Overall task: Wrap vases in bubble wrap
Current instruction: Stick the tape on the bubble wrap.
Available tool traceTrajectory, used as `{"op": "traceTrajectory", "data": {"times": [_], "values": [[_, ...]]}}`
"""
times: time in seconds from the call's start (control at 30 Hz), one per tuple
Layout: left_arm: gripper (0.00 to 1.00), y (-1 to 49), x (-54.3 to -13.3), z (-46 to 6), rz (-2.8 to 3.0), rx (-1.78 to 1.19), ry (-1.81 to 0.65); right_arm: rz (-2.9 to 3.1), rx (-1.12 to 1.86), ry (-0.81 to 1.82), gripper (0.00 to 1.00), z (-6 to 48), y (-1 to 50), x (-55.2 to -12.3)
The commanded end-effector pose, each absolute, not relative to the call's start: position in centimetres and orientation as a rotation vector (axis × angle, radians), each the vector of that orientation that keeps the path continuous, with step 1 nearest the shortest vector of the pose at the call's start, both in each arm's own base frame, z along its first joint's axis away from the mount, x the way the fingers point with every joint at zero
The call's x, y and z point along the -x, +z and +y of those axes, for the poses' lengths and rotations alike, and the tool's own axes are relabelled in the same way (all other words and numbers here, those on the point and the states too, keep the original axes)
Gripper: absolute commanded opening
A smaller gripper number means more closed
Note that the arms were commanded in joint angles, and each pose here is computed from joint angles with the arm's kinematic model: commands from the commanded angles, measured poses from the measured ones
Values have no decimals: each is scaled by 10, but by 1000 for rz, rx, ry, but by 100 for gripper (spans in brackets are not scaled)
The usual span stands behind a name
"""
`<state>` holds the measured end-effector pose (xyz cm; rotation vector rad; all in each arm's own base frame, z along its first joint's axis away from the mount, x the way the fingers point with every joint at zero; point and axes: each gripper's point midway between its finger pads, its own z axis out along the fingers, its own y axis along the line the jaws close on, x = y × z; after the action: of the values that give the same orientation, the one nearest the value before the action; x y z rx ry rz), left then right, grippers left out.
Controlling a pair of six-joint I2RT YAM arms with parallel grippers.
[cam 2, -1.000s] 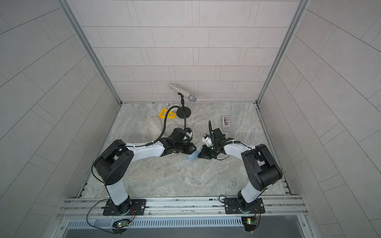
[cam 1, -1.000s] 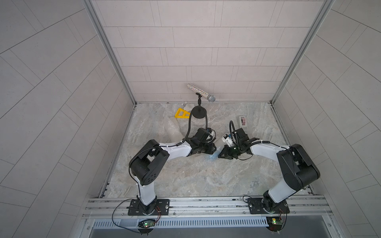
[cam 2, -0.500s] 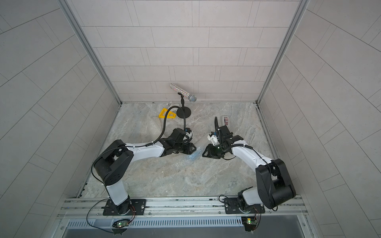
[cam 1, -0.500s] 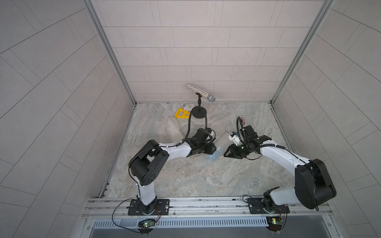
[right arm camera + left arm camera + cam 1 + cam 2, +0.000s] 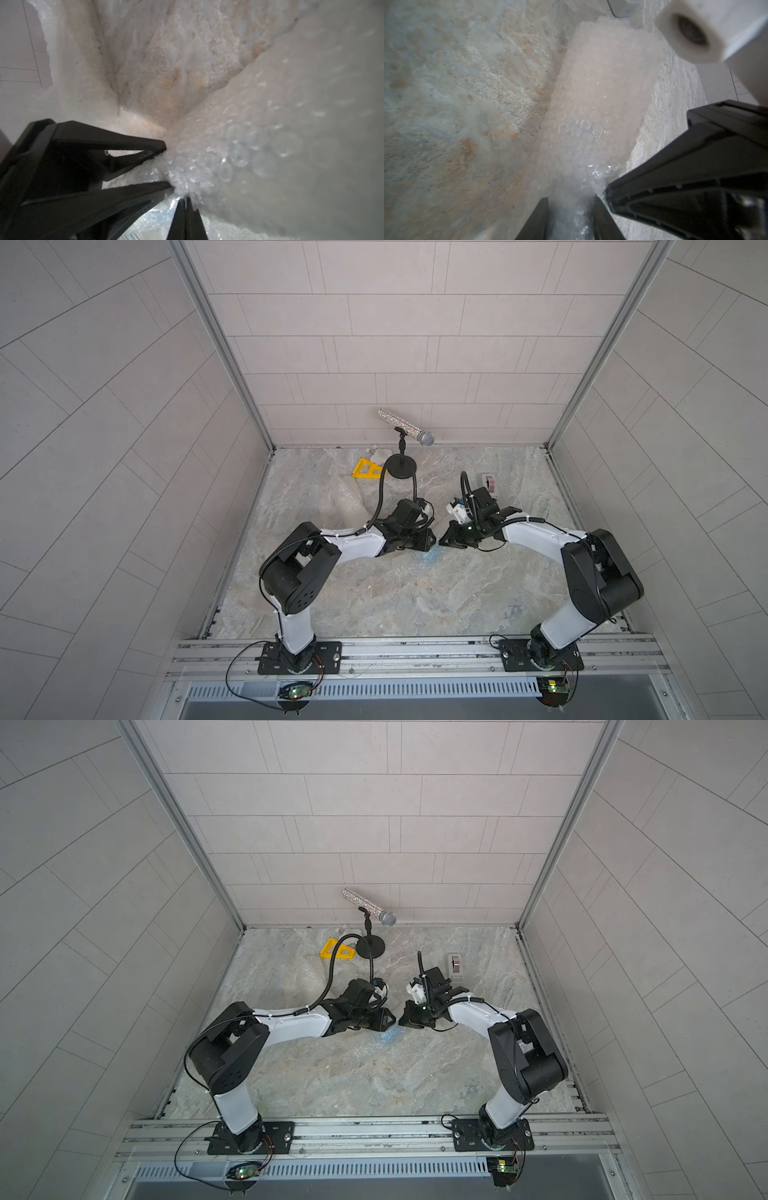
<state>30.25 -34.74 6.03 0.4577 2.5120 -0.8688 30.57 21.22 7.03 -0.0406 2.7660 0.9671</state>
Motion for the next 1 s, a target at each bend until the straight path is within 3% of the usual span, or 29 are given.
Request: {"op": "traceTrajectory", "data": {"times": [0.0,0.23,0.43,0.77,0.97], "values": [[39,43,-287,-332,2595,-451,-799,2739,79,856,0,205,64,-317],[38,41,-286,-324,2606,-422,-764,2699,132,877,0,197,94,-303],[37,43,-285,-325,2601,-413,-780,2763,139,898,0,198,69,-288],[36,45,-285,-327,2592,-384,-797,2763,172,831,0,207,45,-304],[33,47,-284,-327,2588,-378,-806,2718,214,793,0,201,68,-301]]}}
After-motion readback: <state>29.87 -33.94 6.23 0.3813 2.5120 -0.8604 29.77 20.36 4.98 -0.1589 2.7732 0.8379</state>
